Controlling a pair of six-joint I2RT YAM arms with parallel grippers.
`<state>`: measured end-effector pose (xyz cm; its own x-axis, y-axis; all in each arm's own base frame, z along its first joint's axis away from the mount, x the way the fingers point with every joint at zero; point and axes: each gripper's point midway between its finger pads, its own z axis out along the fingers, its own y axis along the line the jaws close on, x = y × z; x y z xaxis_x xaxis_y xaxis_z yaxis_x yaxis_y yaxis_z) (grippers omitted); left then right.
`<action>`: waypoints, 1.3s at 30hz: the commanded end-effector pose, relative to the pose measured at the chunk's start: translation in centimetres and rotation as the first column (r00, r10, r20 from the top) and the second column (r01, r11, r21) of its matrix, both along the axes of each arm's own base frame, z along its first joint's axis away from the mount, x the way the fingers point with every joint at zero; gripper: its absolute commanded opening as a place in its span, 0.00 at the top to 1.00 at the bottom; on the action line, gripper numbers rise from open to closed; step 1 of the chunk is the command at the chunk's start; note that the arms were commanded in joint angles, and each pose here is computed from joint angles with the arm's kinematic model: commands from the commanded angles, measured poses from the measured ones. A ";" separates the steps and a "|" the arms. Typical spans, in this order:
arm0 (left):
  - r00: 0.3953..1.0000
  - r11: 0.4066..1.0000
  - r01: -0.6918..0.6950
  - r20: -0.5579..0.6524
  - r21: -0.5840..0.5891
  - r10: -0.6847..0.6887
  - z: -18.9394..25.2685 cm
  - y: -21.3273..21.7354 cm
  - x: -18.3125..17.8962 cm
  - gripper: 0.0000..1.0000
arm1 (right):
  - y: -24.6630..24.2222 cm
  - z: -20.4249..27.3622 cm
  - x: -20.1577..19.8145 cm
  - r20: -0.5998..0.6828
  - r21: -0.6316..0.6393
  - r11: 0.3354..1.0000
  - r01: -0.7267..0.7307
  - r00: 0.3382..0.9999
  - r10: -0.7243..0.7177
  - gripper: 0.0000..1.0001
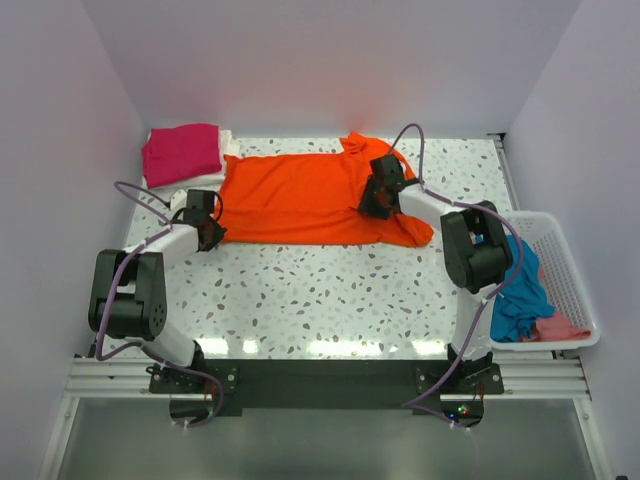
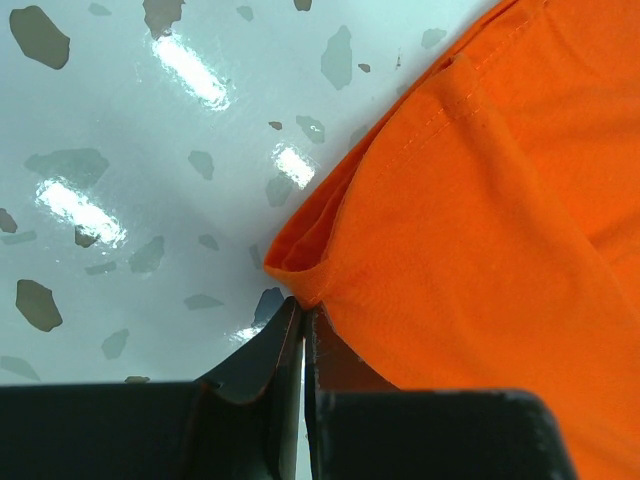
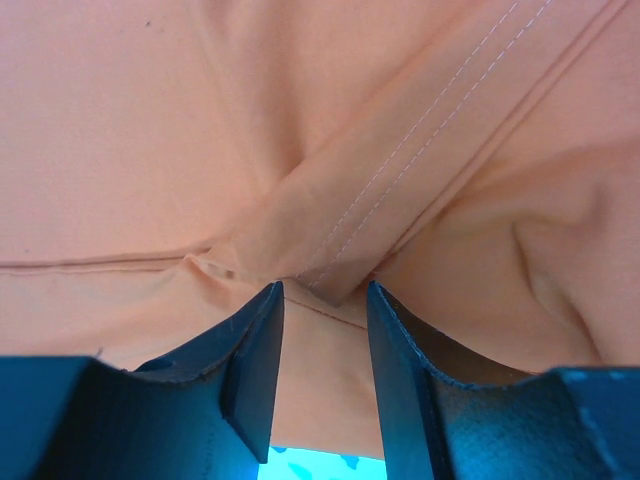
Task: Fold and stack the t-shirts
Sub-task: Fold the tshirt
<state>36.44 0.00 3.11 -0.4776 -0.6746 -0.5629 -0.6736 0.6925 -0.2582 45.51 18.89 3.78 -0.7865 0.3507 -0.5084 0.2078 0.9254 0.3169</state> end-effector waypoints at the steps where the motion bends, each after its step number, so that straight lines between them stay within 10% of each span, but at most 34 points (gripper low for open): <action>1: 1.000 0.999 -0.011 0.023 0.041 0.010 1.0 1.1 1.0 1.00 | 0.9 1.0 1.3 0.056 0.034 0.999 0.010 0.998 -0.011 0.59; 10: 1.000 0.999 -0.009 0.025 0.044 0.008 1.1 1.1 1.0 1.00 | 0.7 1.2 2.3 0.069 0.005 1.000 0.014 0.998 -0.015 0.90; 23: 1.000 0.999 0.006 0.023 0.040 -0.007 1.0 0.9 1.0 1.00 | 1.8 2.5 6.6 0.121 -0.115 0.989 -0.089 0.987 0.103 0.96; 27: 1.000 0.999 0.009 0.022 0.042 -0.010 1.0 0.9 1.1 1.00 | 2.6 2.2 7.6 0.133 -0.115 0.984 -0.134 0.980 0.149 0.92; 35: 1.000 0.999 0.008 0.028 0.043 -0.009 1.3 0.9 1.3 1.00 | 0.6 7.2 6.0 0.157 -0.168 0.980 -0.108 0.978 0.135 0.40; 39: 1.000 0.999 0.008 0.030 0.043 -0.009 1.5 0.9 1.4 1.00 | -2.6 9.3 2.8 0.149 -0.201 0.979 -0.037 0.987 0.068 0.38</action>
